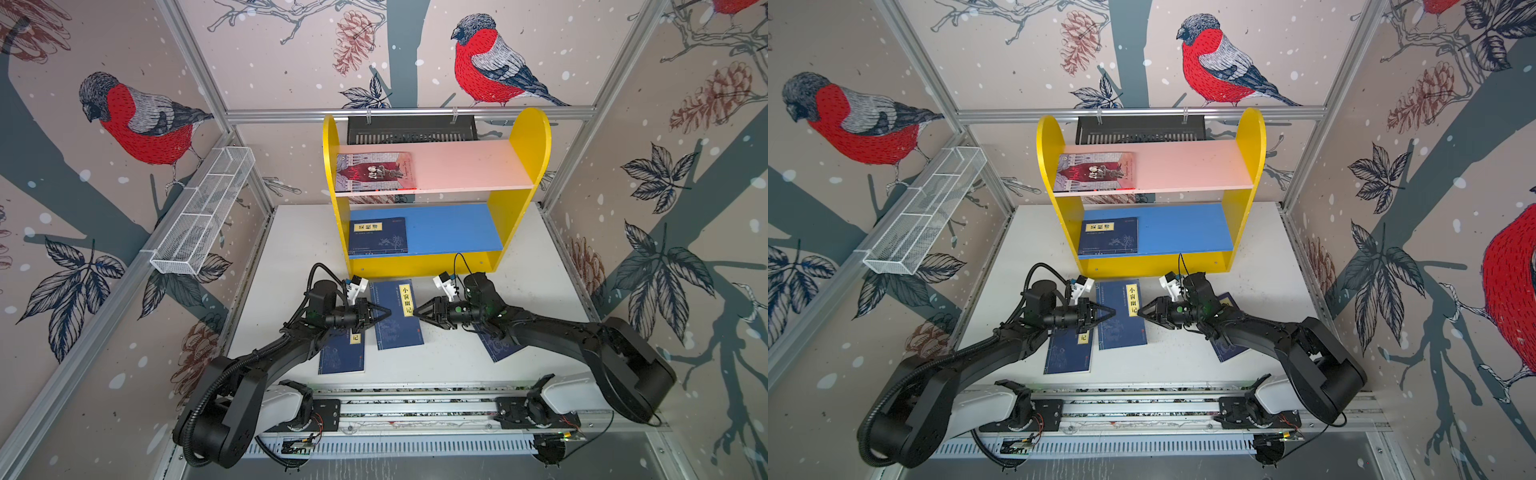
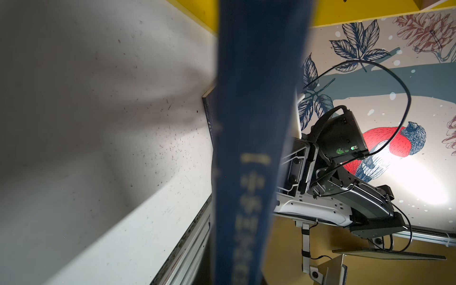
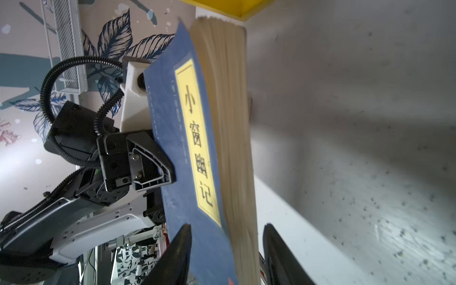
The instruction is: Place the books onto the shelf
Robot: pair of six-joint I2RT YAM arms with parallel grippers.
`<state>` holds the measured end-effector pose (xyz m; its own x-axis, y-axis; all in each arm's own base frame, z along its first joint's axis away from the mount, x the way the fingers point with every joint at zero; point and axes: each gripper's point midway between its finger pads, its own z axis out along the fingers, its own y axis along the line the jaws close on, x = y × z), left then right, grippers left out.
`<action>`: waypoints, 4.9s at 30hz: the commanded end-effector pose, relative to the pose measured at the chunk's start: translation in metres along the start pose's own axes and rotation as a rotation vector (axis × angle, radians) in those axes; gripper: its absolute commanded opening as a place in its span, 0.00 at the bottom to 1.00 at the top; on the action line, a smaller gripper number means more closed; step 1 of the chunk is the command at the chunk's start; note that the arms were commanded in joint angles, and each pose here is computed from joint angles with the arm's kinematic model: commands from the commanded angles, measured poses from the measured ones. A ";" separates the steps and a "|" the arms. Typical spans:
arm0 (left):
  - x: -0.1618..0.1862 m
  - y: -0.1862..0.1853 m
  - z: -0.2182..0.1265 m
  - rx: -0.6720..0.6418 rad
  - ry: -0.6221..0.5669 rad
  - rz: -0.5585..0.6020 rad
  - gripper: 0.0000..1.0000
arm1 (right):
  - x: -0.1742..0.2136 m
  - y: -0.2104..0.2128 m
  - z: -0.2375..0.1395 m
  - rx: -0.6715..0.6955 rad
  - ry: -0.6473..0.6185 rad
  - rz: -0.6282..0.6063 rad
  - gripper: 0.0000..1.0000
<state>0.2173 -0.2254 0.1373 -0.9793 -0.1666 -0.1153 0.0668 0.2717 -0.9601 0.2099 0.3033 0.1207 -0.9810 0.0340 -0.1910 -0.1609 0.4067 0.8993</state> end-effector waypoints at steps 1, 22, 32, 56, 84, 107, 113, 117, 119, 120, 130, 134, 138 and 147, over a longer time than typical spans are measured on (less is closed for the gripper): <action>-0.007 -0.002 -0.007 -0.008 -0.041 0.049 0.03 | -0.009 -0.017 -0.007 0.085 -0.058 0.007 0.52; -0.017 -0.063 -0.033 0.091 -0.102 0.245 0.00 | -0.010 0.061 -0.049 -0.149 -0.235 -0.051 0.67; -0.036 -0.091 -0.034 0.116 -0.116 0.264 0.00 | -0.005 0.098 -0.057 -0.246 -0.293 -0.142 0.70; -0.083 -0.137 -0.047 0.217 -0.256 0.201 0.00 | -0.009 0.151 -0.027 -0.435 -0.341 -0.178 0.71; -0.079 -0.127 -0.053 0.252 -0.275 0.117 0.00 | -0.042 0.156 0.010 -0.470 -0.430 -0.150 0.33; -0.068 -0.086 -0.084 0.138 -0.265 0.251 0.97 | -0.021 0.132 -0.038 -0.315 -0.114 -0.352 0.03; -0.054 -0.094 -0.085 0.194 -0.220 0.310 0.96 | -0.005 0.131 -0.055 -0.278 0.001 -0.419 0.02; -0.046 -0.102 -0.084 0.239 -0.162 0.304 0.94 | 0.005 0.123 -0.058 -0.261 0.076 -0.437 0.02; -0.041 -0.106 -0.085 0.262 -0.137 0.310 0.93 | 0.009 0.123 -0.058 -0.270 0.104 -0.442 0.02; -0.039 -0.106 -0.084 0.265 -0.127 0.316 0.92 | 0.009 0.125 -0.059 -0.276 0.108 -0.447 0.02; -0.022 -0.106 -0.071 0.268 -0.025 0.354 0.88 | 0.020 0.139 -0.062 -0.334 0.180 -0.472 0.02; -0.010 -0.109 -0.060 0.277 0.050 0.384 0.87 | 0.024 0.141 -0.059 -0.351 0.211 -0.470 0.02; -0.011 -0.109 -0.059 0.275 0.054 0.376 0.77 | 0.029 0.140 -0.054 -0.347 0.249 -0.474 0.02; -0.005 -0.110 -0.058 0.284 0.078 0.372 0.31 | 0.028 0.137 -0.043 -0.346 0.280 -0.471 0.03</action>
<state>0.2092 -0.1992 0.2548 -0.8999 -0.0550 -0.4326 0.4306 0.0441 -0.9015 0.1563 0.3181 0.2534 -0.7993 -0.3245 -0.5058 -0.5430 0.0295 0.8392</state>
